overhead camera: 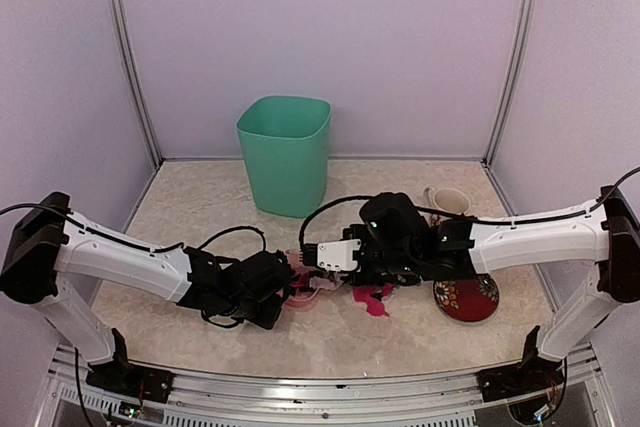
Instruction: Sweep away the paper scraps from the table
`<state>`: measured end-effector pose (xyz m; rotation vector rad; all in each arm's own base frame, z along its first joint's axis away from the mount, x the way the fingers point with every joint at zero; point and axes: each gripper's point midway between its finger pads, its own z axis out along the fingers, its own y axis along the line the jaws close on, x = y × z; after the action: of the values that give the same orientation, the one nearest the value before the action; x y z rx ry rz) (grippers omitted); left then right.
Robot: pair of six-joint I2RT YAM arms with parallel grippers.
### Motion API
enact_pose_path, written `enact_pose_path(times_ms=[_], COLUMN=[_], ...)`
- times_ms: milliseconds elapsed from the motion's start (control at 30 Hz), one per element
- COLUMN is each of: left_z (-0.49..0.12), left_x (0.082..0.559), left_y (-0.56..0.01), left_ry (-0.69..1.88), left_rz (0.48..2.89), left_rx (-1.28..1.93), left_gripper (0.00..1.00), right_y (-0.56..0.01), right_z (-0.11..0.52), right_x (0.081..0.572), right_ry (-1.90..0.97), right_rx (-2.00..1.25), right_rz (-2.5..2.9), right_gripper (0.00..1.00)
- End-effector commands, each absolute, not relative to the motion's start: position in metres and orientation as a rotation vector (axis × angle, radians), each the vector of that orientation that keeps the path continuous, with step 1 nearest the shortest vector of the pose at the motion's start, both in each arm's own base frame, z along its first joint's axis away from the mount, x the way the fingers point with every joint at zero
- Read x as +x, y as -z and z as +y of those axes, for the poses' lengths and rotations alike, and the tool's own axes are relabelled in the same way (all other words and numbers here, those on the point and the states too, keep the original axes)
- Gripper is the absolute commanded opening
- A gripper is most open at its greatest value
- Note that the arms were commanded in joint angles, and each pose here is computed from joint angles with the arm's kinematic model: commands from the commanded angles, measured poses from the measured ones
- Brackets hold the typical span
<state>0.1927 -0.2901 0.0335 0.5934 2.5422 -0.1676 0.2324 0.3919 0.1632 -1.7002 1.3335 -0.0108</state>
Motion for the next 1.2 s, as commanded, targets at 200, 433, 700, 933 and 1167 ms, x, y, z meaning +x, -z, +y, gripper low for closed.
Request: enact_pose_path(times_ms=[200,433,700,933,1167], left_z=[-0.305,-0.322,-0.34,-0.355,-0.361], left_x=[0.158,0.156,0.16,0.167,0.173], left_y=[-0.019,-0.023,-0.023,-0.023,-0.019], left_ry=[0.2,0.225,0.229,0.239,0.238], left_rz=[2.58,2.557,2.539,2.523,2.526], left_rx=[0.779,0.836,0.897,0.924,0.928], left_gripper=[0.0,0.0,0.0,0.0,0.0], right_y=[-0.222,-0.2,-0.162,-0.14,-0.132], right_z=[0.327,0.263,0.245,0.275,0.31], right_x=[0.287,0.306,0.3,0.287,0.266], right_ry=[0.274,0.392,0.267,0.021,-0.17], right_rx=[-1.261,-0.991,-0.873,-0.9,-1.039], right_rz=[1.534,1.811,2.003,2.061,2.028], right_gripper=[0.0,0.0,0.0,0.0,0.0])
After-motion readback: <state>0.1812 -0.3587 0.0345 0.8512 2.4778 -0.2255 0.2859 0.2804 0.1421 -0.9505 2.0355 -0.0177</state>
